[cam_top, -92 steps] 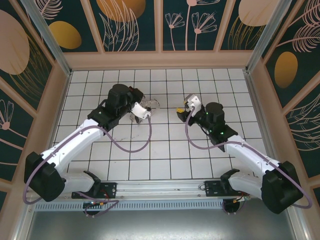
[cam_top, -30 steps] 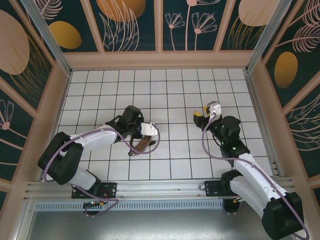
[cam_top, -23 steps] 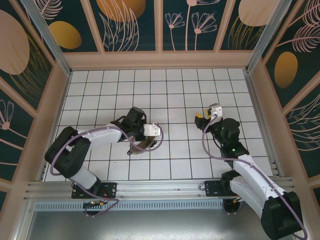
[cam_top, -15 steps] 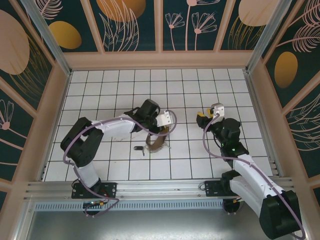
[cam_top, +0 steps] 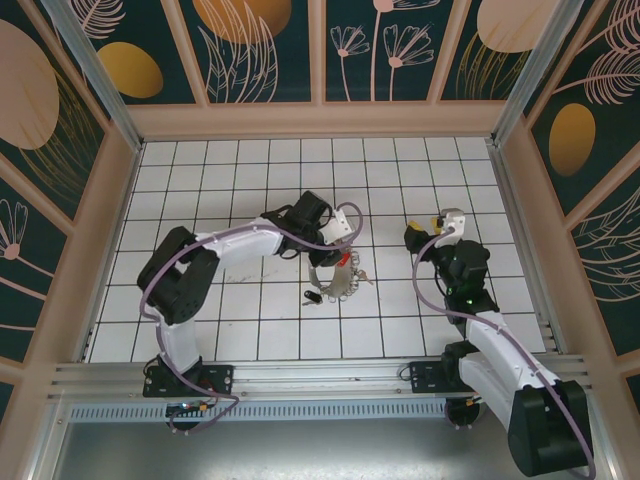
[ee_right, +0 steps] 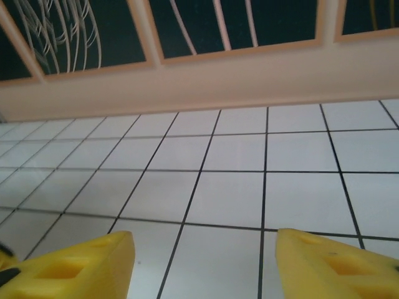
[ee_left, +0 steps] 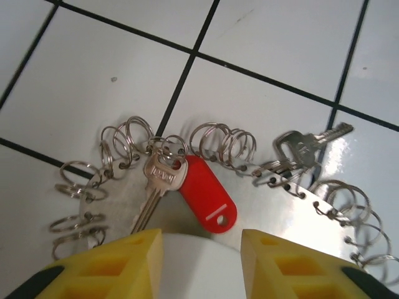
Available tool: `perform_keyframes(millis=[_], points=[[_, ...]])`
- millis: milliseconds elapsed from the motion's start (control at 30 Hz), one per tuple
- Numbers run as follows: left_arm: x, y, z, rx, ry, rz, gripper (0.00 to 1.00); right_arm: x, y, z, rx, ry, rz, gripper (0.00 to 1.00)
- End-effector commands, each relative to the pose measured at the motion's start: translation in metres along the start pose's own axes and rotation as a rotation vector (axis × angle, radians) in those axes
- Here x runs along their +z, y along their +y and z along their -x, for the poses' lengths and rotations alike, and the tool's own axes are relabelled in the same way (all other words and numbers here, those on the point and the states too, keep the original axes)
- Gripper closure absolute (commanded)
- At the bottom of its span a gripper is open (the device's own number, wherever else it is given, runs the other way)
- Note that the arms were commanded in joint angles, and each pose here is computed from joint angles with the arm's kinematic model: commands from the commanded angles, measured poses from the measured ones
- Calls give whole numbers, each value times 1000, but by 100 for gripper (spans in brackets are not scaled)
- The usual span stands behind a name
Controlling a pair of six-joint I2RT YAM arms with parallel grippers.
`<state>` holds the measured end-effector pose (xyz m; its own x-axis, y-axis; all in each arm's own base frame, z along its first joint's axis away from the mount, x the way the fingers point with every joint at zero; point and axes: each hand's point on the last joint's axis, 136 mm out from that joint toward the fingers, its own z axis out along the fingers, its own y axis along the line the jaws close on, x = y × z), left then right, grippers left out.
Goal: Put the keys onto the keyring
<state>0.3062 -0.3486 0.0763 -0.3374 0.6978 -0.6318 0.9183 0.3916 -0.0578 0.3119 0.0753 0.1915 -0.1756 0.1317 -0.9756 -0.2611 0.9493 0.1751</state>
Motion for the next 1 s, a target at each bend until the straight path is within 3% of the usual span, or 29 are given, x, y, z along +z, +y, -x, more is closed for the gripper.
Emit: perform_keyframes(millis=[0, 167, 233, 333, 400, 600, 767, 967], points=[[-62, 7, 59, -34, -254, 92, 60, -10, -12, 37, -21, -136, -69, 1], [-143, 47, 66, -149, -470, 320, 49, -33, -21, 77, -74, -265, -158, 1], [-175, 70, 45, -221, -535, 438, 44, -42, -25, 87, -90, -306, -193, 1], [-220, 101, 13, -298, -610, 648, 22, -49, -33, 90, -113, -340, -241, 1], [-240, 115, -8, -341, -654, 740, 1, -49, -40, 82, -108, -349, -261, 1], [-268, 145, -87, -470, -670, 1047, 1, -32, -57, 36, -58, -289, -221, 1], [-249, 155, -134, -459, -568, 1145, 1, -20, -62, 4, -88, -227, -211, 1], [-245, 156, -160, -529, -730, 1153, 1, -7, -68, -19, -92, -181, -207, 1]])
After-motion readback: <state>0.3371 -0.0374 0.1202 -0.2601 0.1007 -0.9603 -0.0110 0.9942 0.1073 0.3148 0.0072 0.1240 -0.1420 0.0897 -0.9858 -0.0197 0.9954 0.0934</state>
